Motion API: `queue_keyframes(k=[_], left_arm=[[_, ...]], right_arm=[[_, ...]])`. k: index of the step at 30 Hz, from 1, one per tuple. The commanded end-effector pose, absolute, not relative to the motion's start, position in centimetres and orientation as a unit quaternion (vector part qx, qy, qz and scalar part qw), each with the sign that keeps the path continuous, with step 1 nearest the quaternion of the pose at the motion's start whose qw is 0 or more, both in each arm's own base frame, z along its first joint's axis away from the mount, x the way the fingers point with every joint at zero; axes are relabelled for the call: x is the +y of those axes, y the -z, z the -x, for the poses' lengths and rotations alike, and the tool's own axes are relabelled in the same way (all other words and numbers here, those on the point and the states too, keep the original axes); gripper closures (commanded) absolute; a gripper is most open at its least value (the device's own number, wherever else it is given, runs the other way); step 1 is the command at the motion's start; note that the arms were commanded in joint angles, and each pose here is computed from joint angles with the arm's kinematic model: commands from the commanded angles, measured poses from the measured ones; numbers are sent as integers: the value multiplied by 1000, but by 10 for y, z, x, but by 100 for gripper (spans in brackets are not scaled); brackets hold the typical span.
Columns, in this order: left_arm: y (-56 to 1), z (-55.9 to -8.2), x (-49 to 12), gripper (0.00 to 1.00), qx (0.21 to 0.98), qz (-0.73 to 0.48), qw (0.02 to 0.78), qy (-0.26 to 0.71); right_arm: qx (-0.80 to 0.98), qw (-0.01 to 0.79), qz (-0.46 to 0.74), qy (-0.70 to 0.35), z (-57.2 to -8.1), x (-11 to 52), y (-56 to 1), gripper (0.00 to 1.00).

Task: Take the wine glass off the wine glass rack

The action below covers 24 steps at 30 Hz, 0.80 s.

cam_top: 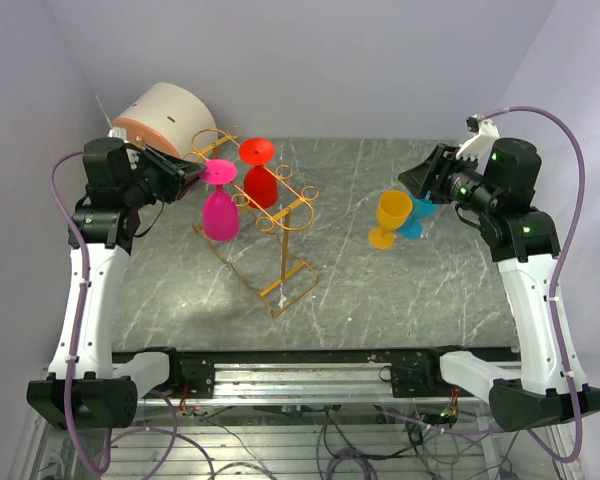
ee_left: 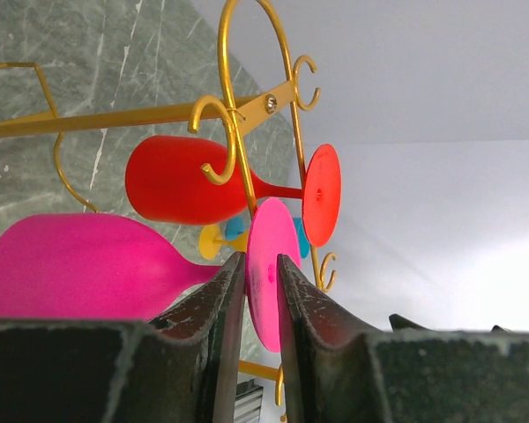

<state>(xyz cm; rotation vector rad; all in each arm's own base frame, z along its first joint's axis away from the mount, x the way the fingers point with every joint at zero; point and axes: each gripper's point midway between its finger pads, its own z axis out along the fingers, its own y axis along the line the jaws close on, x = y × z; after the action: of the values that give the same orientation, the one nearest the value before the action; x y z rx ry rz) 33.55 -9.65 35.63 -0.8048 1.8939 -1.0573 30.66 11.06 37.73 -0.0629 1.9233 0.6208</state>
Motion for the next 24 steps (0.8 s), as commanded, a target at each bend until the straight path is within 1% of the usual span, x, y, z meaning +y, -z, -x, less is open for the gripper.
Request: queue_keyframes(k=[1,7,12,17,19,24], left_arm=[[-364,-338,-102,70,741,299,404,445],[-364,-338,-103,76,742,296,402,447],[-365,-336,-102,85,738,299,404,449],[-366,-334,-101,91,736,302,406,450],[-366,-332,-101,93,733,304,403,455],[-371,-325,-103,93,717,314,400,476]], right_arm=[[799,540,28,-264,-307,112,-382,53],[798,542,26,-264,-307,111,-382,53],[797,544,25,-263,-306,111,-383,53],[796,545,22,-262,-306,110,-382,53],[795,546,21,-262,-306,110,-382,53],[793,549,19,-265,-306,111,-383,53]])
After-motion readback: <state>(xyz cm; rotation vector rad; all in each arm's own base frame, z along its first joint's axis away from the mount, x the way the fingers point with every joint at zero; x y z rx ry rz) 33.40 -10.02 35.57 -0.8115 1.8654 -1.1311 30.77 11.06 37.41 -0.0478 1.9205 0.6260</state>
